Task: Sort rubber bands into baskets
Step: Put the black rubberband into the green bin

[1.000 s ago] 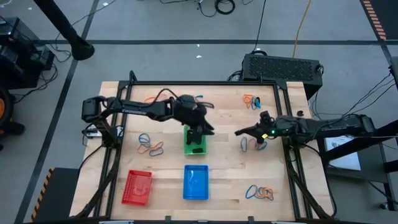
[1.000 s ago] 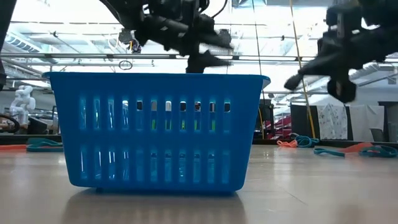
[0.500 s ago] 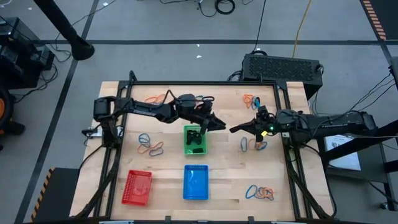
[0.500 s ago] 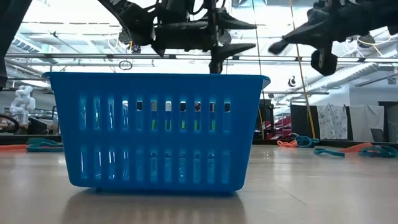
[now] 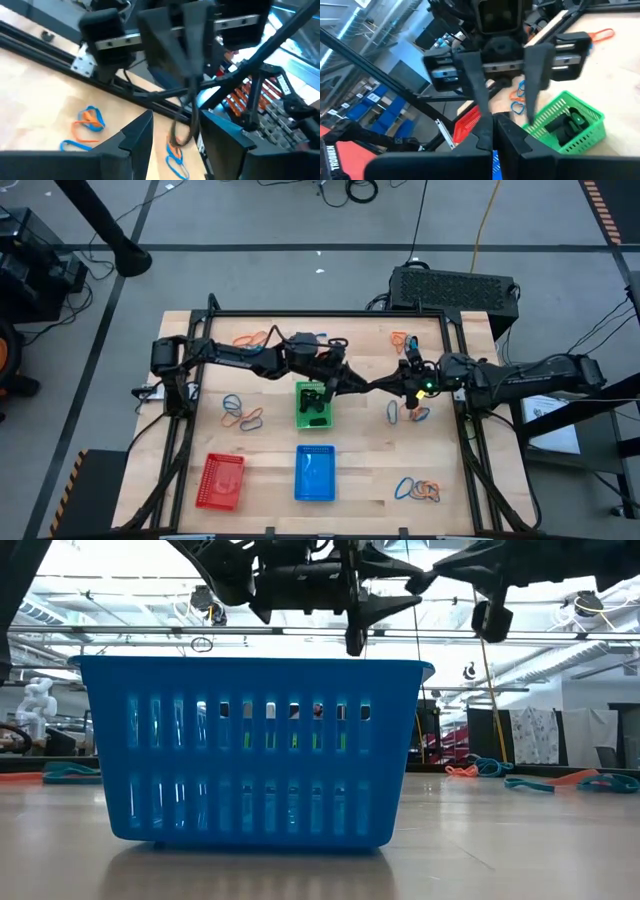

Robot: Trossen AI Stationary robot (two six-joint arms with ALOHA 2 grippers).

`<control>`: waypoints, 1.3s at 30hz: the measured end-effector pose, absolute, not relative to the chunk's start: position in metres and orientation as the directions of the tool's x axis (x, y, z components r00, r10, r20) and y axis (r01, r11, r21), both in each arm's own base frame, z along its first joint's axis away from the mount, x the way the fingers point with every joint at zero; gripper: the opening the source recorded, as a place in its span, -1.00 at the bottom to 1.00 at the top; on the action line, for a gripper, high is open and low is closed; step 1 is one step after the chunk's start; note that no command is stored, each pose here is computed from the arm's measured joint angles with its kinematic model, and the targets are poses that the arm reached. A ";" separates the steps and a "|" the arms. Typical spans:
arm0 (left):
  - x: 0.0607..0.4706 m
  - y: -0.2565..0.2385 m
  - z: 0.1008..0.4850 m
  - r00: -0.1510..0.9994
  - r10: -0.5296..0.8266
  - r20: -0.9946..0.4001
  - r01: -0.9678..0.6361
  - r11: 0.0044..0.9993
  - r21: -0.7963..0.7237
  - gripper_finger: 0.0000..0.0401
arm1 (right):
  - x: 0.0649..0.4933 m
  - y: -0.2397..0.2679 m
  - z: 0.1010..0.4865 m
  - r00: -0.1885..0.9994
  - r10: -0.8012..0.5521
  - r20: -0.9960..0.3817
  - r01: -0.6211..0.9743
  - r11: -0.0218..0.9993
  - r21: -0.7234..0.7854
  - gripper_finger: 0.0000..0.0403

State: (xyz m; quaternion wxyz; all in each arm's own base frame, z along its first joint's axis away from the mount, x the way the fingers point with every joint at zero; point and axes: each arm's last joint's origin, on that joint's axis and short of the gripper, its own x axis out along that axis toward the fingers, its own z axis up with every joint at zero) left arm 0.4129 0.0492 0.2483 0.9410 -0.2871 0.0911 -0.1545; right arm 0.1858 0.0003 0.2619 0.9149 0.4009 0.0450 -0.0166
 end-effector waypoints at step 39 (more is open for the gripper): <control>0.411 0.059 0.244 0.939 -0.320 -0.128 0.187 0.784 -0.592 -0.98 | 0.187 -0.009 0.254 0.987 0.003 -0.160 0.115 0.678 0.726 -0.56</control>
